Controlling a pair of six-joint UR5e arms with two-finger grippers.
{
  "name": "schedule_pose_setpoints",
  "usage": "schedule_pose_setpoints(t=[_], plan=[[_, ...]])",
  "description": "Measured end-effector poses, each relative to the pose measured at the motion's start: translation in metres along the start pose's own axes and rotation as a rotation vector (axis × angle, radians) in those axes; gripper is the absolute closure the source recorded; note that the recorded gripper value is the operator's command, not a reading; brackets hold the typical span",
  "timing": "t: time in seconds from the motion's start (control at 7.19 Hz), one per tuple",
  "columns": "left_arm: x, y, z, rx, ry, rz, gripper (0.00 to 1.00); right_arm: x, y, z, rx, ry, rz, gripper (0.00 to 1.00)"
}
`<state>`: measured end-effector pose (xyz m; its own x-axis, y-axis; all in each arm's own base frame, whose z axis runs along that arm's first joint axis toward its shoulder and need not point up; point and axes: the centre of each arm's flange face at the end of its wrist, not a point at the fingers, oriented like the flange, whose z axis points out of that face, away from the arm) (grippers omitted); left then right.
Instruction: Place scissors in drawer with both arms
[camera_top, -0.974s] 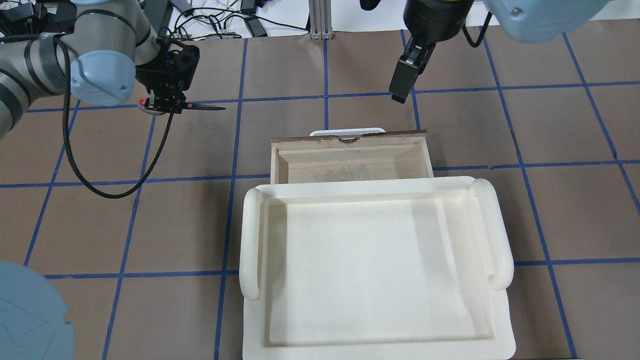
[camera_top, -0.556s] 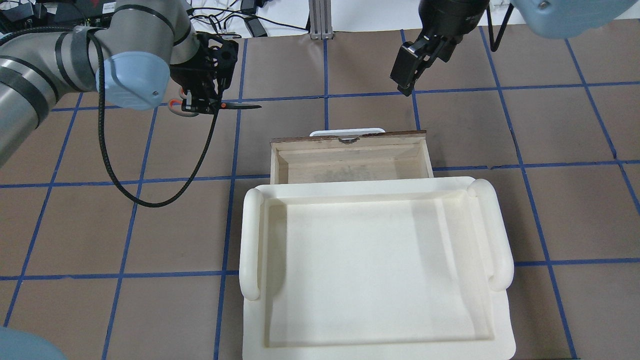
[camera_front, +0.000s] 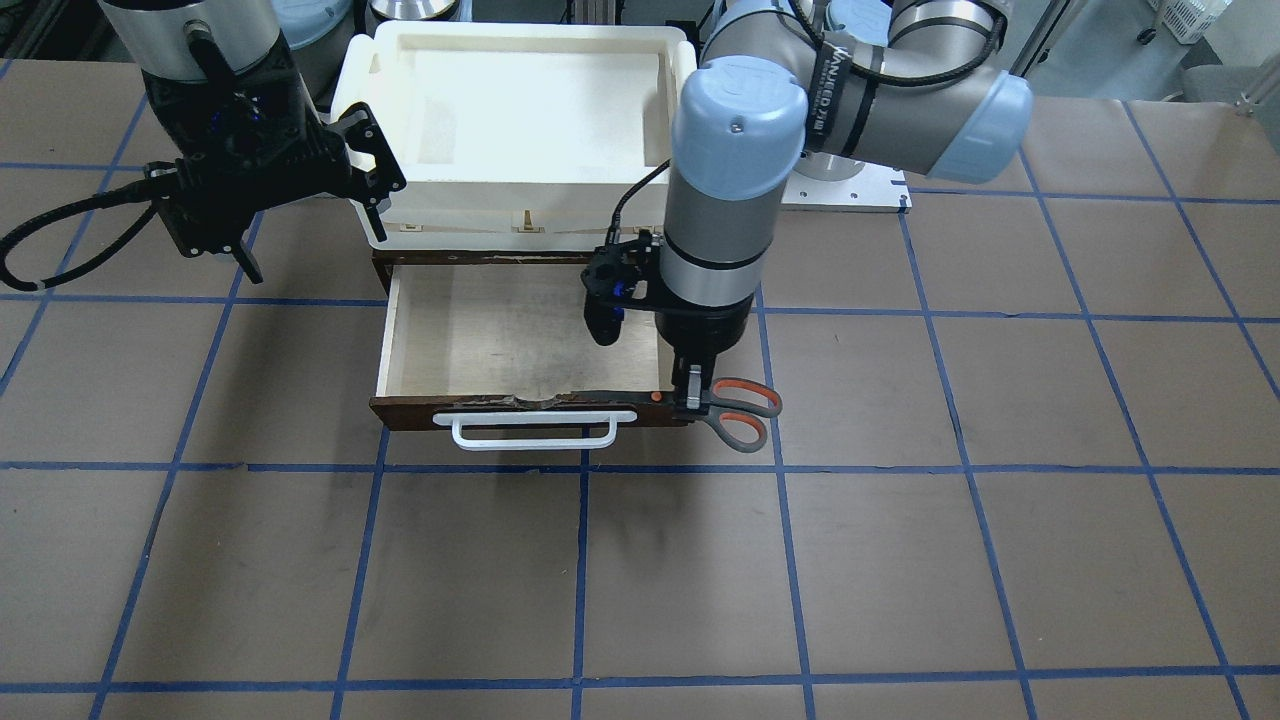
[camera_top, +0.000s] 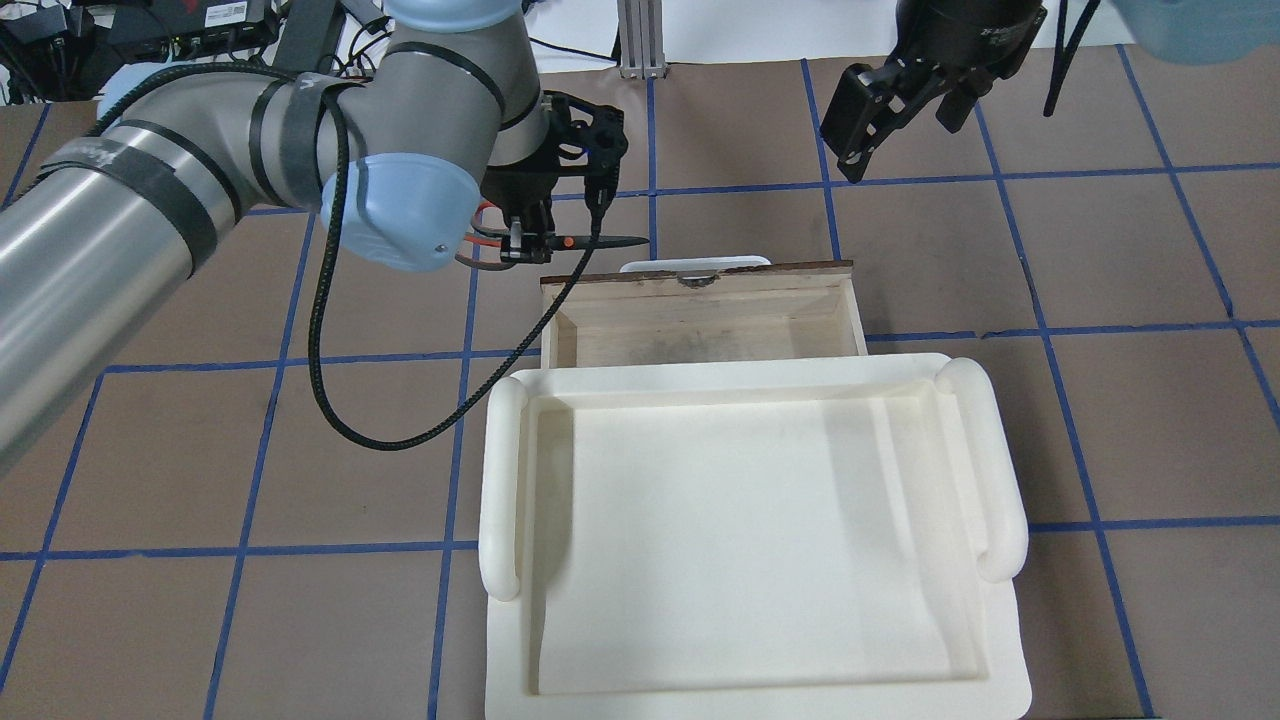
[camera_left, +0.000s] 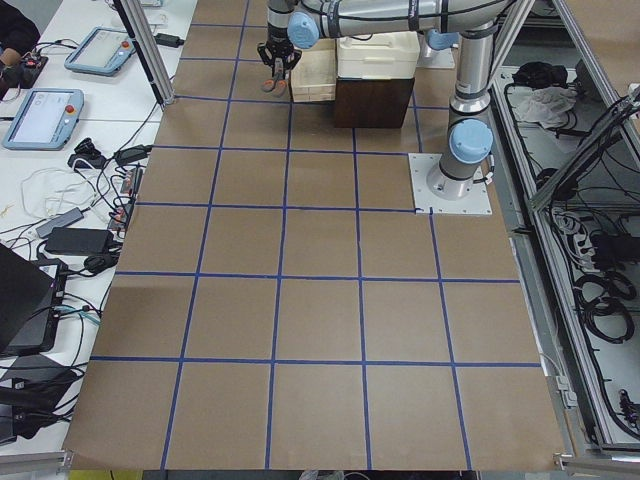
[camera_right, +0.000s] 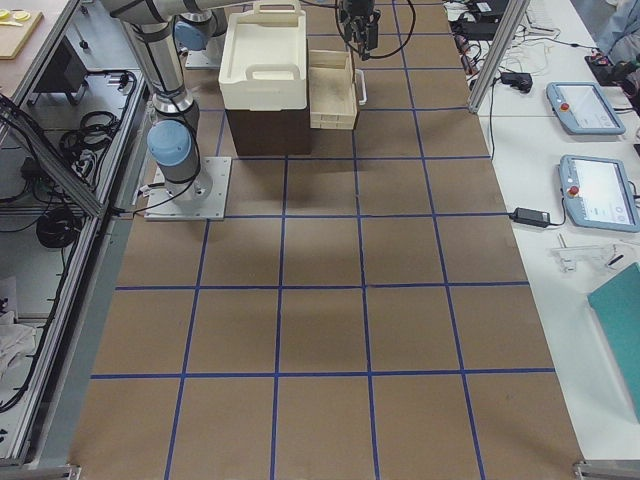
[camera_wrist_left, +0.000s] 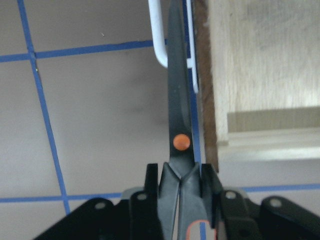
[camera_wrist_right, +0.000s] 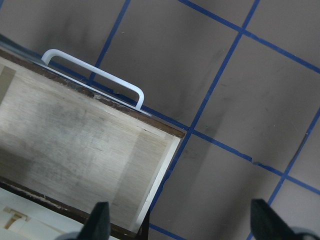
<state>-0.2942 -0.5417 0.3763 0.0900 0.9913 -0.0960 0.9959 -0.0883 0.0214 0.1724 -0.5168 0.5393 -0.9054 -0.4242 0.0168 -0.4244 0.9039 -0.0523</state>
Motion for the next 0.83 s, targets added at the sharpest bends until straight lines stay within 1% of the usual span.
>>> schedule_pose_setpoints(t=[0.28, 0.56, 0.83], plan=[[0.026, -0.049, 0.0, 0.0, 0.012, 0.006, 1.0, 0.002, 0.005, -0.003, -0.013, 0.031, 0.086, 0.0], [0.044, -0.067, 0.002, -0.012, 0.059, 0.022, 1.0, 0.005, 0.01, -0.006, -0.024, 0.077, 0.142, 0.0], [0.054, -0.078, 0.006, -0.022, 0.093, 0.017, 1.0, 0.006, 0.01, -0.007, -0.028, 0.089, 0.156, 0.0]])
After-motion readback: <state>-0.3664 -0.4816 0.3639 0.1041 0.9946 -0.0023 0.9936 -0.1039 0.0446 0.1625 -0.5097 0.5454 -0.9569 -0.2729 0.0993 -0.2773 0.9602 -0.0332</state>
